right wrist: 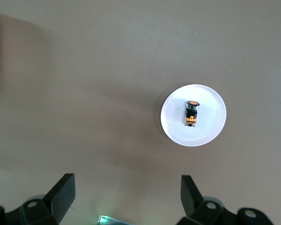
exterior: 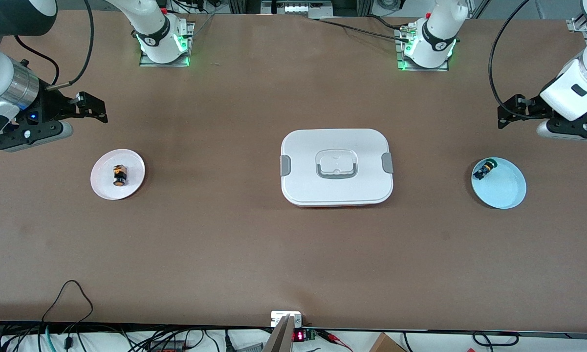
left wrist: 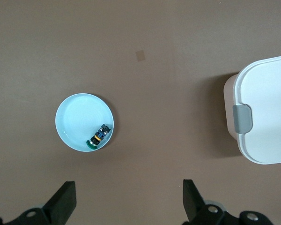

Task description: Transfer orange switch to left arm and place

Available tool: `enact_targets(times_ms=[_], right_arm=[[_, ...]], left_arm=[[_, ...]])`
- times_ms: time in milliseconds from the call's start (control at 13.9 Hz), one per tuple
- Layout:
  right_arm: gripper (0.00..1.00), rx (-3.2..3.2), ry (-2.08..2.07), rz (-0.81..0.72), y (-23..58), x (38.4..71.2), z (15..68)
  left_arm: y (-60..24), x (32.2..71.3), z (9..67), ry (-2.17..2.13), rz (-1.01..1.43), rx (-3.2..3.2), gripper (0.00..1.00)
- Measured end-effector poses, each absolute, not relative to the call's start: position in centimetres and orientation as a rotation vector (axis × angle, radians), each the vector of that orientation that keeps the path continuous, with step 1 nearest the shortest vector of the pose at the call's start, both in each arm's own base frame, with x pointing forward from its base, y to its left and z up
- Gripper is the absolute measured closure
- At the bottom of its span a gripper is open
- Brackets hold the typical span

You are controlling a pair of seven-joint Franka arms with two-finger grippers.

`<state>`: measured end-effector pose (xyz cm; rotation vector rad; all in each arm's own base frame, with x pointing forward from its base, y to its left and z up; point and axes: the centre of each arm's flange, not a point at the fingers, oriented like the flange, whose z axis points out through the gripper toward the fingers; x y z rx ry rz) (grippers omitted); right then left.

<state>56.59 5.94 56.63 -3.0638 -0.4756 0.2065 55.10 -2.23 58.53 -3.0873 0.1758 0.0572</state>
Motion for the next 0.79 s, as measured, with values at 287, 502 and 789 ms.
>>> enact_targets(times_ms=[287, 502, 789], right_arm=[[0.0, -3.032, -0.589, 0.268, 5.8, 56.8, 55.0], [0.0, -2.996, -0.679, 0.342, 5.0, 57.3, 51.5], [0.0, -2.89, -0.966, 0.323, 1.4, 57.7, 44.9]], left_arm=[[-2.2, 55.1, 58.5, 0.176, 0.057, -3.087, 0.0], [-2.2, 55.1, 58.5, 0.176, 0.057, -3.087, 0.0], [-2.2, 55.1, 58.5, 0.176, 0.057, -3.087, 0.0]])
